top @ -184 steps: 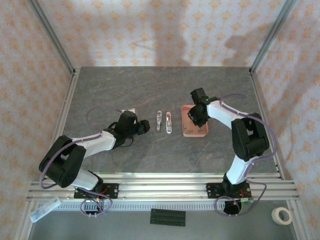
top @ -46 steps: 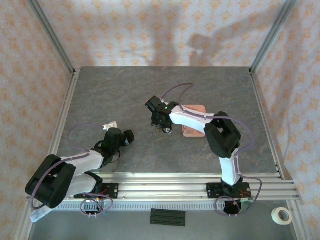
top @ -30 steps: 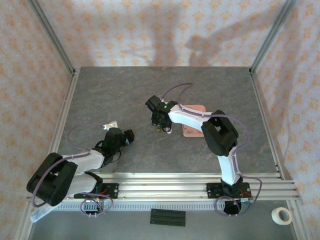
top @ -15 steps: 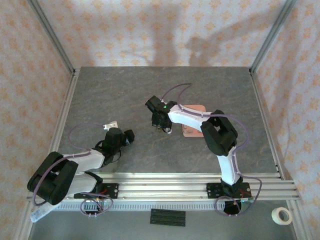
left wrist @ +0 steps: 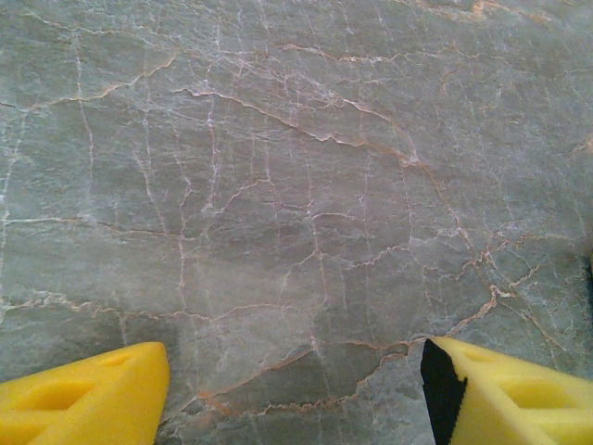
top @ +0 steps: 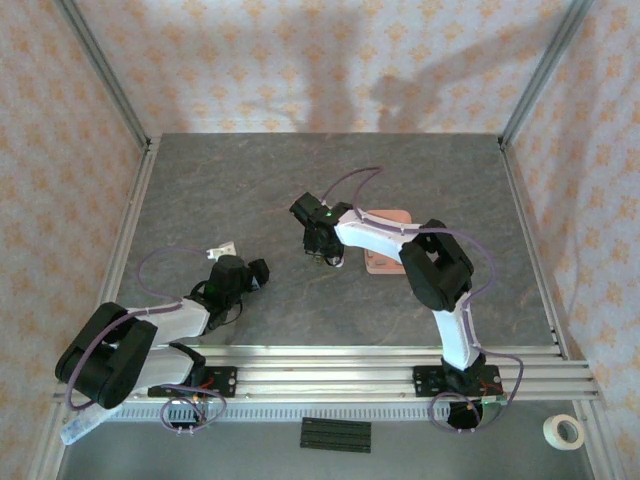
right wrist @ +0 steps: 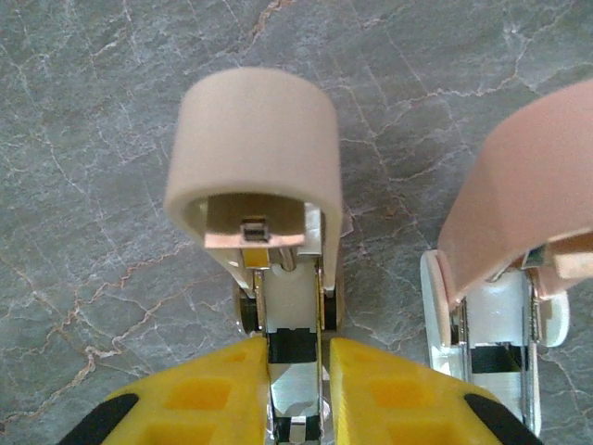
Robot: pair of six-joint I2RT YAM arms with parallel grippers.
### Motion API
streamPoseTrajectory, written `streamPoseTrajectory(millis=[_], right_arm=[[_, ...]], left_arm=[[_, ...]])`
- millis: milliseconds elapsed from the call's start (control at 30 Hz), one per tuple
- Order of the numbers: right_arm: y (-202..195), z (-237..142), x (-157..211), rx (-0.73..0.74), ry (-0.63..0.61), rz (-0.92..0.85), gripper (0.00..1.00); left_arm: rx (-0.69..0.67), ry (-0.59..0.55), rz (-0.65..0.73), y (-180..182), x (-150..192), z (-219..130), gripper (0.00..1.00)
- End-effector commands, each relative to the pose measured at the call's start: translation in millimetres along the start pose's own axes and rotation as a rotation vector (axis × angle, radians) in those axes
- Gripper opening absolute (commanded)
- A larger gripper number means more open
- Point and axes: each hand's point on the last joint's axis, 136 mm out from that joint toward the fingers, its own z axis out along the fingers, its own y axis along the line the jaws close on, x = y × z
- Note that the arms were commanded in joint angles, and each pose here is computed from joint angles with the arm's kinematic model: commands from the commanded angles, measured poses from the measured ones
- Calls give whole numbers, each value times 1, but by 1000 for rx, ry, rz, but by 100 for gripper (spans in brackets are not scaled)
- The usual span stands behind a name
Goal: Load the staples into the stapler
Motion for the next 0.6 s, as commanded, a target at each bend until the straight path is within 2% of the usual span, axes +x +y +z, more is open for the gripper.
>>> streamPoseTrajectory(millis=[0,367,567], right_arm=[[-6,-2,-1,50,-10,-17,25],[0,-12,-6,24,-31,-13,34],[3,-20,-9,1,-47,-8,35]], left_arm=[[0,-31,-13,-3,-10,1,72],[1,-42,-12,-2,-13,-3,72],[5,-53,-7,-4,-16,-6,72]])
